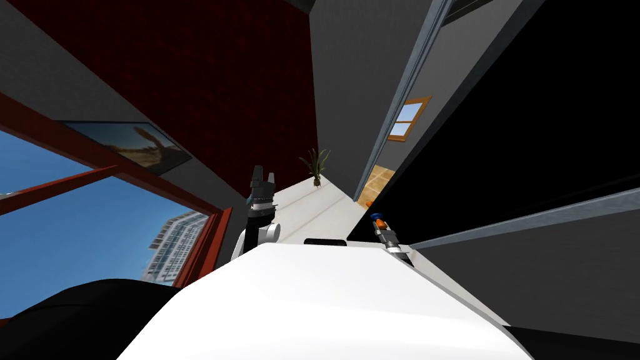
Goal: Pull the door open
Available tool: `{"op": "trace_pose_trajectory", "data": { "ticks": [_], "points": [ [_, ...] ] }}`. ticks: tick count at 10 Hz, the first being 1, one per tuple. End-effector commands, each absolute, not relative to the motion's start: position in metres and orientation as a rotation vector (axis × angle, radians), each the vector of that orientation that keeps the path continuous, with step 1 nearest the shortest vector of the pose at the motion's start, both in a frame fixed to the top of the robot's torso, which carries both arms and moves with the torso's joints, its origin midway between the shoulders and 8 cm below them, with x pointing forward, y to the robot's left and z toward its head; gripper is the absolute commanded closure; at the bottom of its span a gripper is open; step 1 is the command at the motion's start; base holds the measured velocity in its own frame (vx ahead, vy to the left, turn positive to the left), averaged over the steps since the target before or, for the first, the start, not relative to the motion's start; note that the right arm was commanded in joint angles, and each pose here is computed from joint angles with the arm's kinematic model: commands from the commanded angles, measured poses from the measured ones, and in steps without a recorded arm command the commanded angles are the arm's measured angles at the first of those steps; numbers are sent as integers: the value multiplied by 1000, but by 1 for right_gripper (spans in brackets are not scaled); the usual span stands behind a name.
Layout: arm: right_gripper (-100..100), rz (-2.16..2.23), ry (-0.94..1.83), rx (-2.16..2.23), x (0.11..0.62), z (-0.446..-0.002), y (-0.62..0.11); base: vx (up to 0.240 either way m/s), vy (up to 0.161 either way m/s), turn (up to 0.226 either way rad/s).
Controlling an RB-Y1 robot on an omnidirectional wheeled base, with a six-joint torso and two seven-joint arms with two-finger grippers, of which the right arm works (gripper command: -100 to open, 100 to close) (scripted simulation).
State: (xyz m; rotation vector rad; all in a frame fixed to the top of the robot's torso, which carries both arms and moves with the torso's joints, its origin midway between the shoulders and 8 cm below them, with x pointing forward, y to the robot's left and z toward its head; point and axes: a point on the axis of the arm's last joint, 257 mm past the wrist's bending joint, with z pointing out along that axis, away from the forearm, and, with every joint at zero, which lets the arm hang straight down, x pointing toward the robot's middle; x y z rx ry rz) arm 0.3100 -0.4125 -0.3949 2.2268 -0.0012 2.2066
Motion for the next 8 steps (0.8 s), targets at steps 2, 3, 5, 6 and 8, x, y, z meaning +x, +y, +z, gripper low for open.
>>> {"op": "trace_pose_trajectory", "data": {
  "ticks": [2,3,5,6,8],
  "points": [
    [100,2211,7,2234,307,-395,-412,-120,-42,53],
    [100,2213,17,2242,303,-396,-411,-129,-44,138],
    [100,2221,27,2244,301,-396,-411,-190,-60,147],
    [100,2225,34,2245,300,-395,-411,-223,-46,142],
    [100,2234,47,2248,298,-394,-412,-222,-63,142]
  ]
}}
